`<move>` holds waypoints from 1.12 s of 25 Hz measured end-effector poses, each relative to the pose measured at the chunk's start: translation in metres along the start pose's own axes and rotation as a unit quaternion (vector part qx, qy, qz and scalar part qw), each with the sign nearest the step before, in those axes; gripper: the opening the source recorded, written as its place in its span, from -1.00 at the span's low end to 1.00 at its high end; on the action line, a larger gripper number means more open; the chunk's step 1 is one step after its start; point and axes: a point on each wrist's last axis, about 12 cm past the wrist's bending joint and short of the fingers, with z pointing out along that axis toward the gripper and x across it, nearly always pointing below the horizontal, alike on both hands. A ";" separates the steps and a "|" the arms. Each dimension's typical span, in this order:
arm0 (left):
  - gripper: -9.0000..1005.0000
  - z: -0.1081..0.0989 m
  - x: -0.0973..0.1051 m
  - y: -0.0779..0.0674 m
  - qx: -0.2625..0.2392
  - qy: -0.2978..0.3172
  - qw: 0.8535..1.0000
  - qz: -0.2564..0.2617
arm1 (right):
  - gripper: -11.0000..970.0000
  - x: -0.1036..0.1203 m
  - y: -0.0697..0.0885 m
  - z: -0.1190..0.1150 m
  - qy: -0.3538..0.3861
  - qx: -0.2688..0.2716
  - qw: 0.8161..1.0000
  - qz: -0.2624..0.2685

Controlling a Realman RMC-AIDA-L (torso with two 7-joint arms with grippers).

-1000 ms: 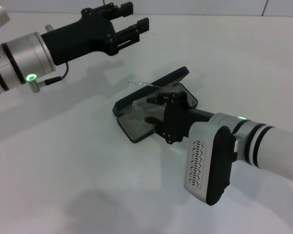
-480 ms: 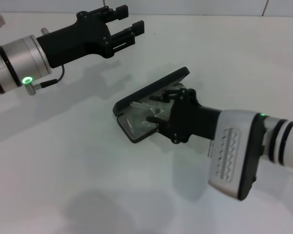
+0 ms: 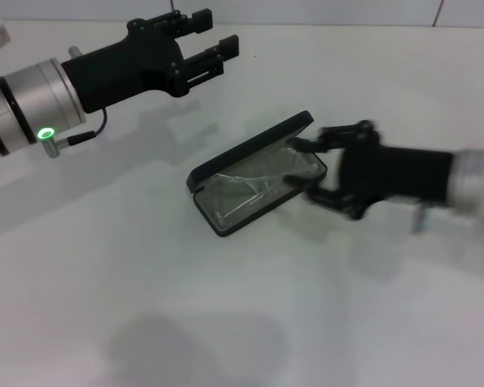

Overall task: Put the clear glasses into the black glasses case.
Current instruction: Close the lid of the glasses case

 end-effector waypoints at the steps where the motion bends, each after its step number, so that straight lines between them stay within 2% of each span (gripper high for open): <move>1: 0.19 0.001 0.001 -0.001 0.003 0.003 1.000 0.001 | -0.16 0.002 -0.007 -0.009 -0.013 -0.008 1.000 0.027; 4: 0.19 0.003 0.005 -0.001 0.002 0.018 1.000 0.000 | -0.16 0.017 -0.030 -0.035 -0.057 -0.001 0.992 0.115; 6: 0.19 0.007 0.010 0.000 -0.007 0.038 0.999 -0.001 | -0.16 0.028 -0.041 -0.048 -0.083 0.038 0.983 0.162; 8: 0.19 0.013 0.017 0.001 -0.018 0.062 0.998 -0.006 | -0.16 0.042 -0.052 -0.066 -0.119 0.106 0.963 0.217; 9: 0.19 0.018 0.020 0.001 -0.023 0.077 0.997 -0.009 | -0.16 0.042 -0.052 -0.066 -0.119 0.106 0.963 0.217; 10: 0.19 0.024 0.023 0.001 -0.025 0.095 0.995 -0.013 | -0.16 0.050 -0.055 -0.078 -0.137 0.149 0.950 0.237; 16: 0.19 0.048 0.036 -0.002 -0.033 0.174 0.984 0.006 | -0.16 0.058 -0.052 -0.094 -0.157 0.189 0.936 0.254; 22: 0.23 0.058 0.040 -0.006 -0.030 0.203 0.978 0.021 | -0.16 0.059 -0.050 -0.093 -0.156 0.189 0.935 0.257; 24: 0.24 0.059 0.041 -0.007 -0.025 0.207 0.978 0.024 | -0.16 0.059 -0.050 -0.092 -0.155 0.189 0.935 0.258; 25: 0.25 0.062 0.044 -0.014 -0.006 0.218 0.975 0.033 | -0.16 0.060 -0.050 -0.092 -0.155 0.189 0.934 0.260; 28: 0.27 0.063 0.050 -0.022 0.017 0.233 0.971 0.046 | -0.16 0.062 -0.049 -0.091 -0.155 0.191 0.932 0.266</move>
